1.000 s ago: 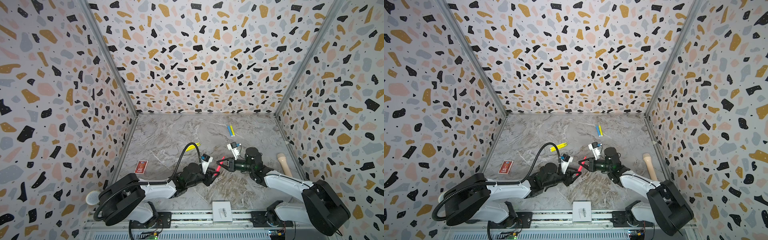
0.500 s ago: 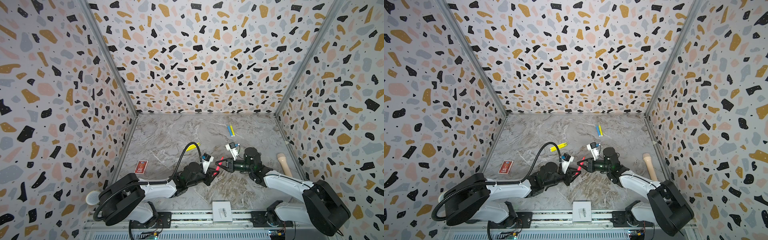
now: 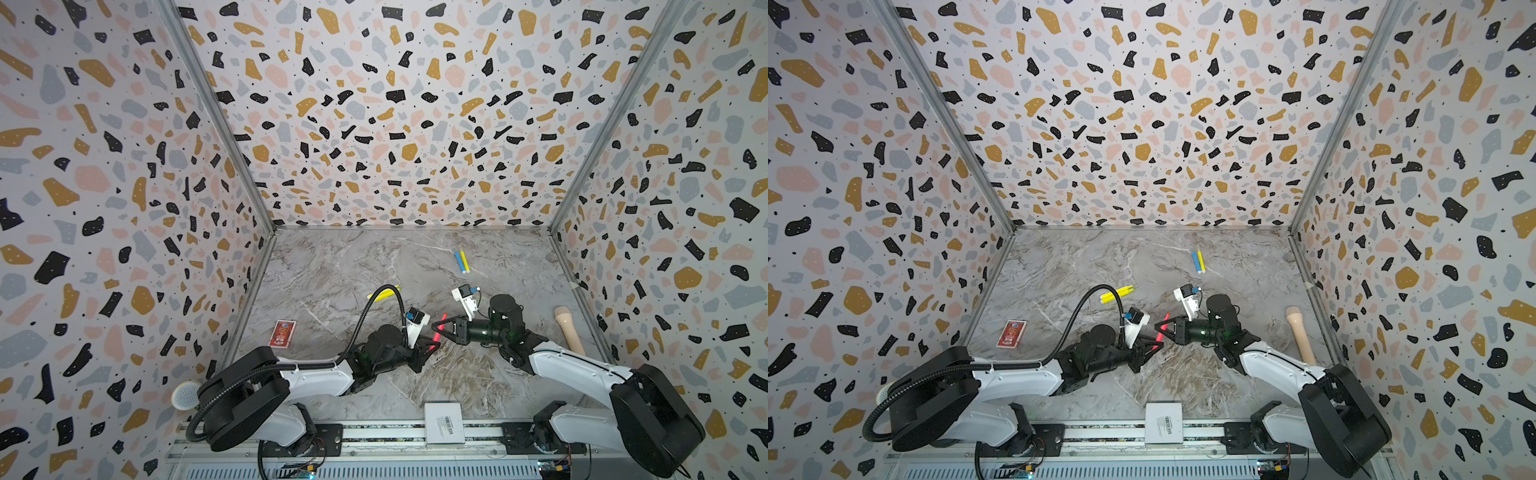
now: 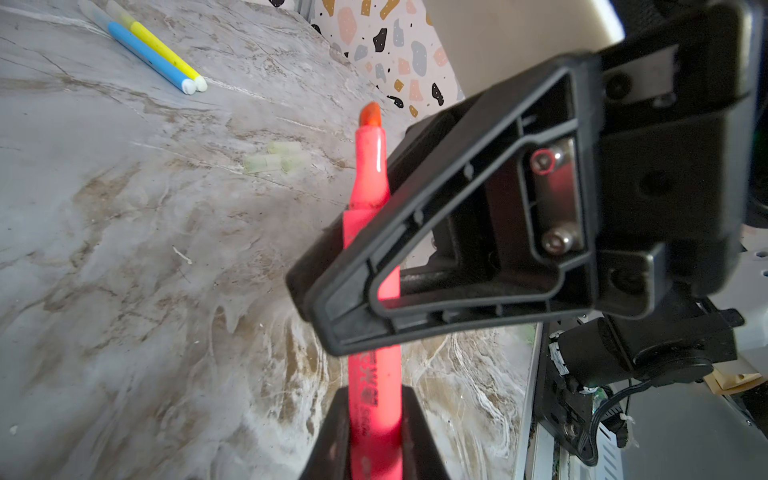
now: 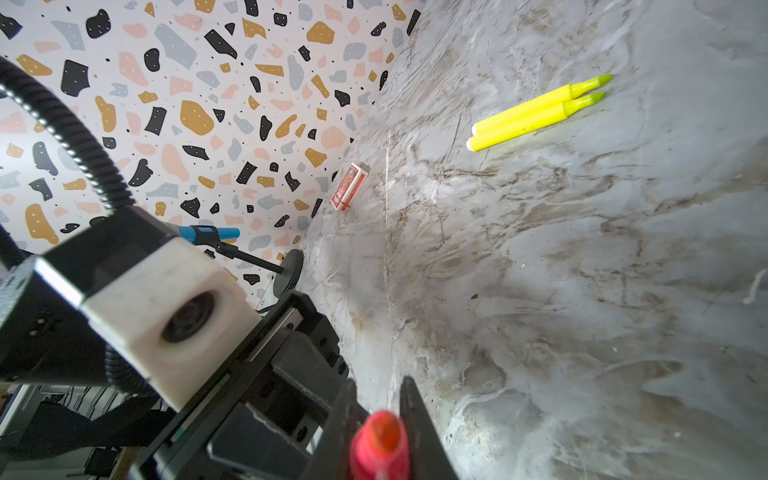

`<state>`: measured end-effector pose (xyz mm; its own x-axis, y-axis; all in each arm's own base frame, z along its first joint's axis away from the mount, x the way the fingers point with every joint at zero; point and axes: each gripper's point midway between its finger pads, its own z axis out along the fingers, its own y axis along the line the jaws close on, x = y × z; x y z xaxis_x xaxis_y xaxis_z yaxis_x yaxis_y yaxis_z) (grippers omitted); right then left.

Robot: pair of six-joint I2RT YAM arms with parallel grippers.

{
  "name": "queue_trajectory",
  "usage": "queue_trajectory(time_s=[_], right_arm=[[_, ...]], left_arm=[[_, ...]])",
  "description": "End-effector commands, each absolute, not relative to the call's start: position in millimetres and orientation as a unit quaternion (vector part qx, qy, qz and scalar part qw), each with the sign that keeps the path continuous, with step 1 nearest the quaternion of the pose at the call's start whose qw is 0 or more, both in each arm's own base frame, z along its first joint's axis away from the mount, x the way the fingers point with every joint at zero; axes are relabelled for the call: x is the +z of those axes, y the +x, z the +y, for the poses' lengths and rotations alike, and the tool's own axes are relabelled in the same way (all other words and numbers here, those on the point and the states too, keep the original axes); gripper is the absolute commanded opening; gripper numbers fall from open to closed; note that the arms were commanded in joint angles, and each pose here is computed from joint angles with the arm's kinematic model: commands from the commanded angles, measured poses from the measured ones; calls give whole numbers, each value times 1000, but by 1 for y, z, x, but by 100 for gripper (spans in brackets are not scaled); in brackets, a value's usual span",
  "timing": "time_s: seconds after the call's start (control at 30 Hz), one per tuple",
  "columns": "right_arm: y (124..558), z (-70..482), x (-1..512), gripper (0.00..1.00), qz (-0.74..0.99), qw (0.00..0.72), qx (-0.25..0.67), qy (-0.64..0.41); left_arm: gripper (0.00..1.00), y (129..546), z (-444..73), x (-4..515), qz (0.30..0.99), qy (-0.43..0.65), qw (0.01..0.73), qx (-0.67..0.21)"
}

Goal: Insert the pens into the pen caps

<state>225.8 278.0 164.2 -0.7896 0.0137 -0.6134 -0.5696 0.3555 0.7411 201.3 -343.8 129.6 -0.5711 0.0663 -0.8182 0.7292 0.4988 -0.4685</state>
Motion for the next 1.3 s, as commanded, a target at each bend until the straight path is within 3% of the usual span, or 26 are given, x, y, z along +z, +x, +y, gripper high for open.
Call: queue_trajectory(time_s=[0.0,0.1,0.47,0.6,0.7,0.8,0.87,0.93,1.07,1.27], right_arm=[[225,285,201,7,742,311,554,-214],[224,288,200,7,743,308,552,-218],[223,294,200,5,742,306,553,-223],[223,294,199,6,743,306,552,-223],[223,293,199,8,744,307,550,-222],[225,292,200,29,746,313,545,-219],[229,289,202,53,753,323,532,-216],[236,283,203,65,764,337,510,-207],[260,258,204,74,793,363,459,-170],[306,197,185,76,843,371,381,-74]], left_arm=[[14,204,-348,130,777,256,383,-430],[19,204,-349,129,778,259,381,-428],[19,203,-349,128,779,262,378,-427],[2,204,-348,129,779,259,381,-424],[0,207,-346,128,783,253,385,-417],[0,209,-342,124,789,249,387,-407],[0,211,-339,120,795,245,389,-396],[0,213,-335,118,799,242,392,-386],[0,212,-324,116,802,233,400,-379],[0,210,-306,116,798,212,412,-386]])
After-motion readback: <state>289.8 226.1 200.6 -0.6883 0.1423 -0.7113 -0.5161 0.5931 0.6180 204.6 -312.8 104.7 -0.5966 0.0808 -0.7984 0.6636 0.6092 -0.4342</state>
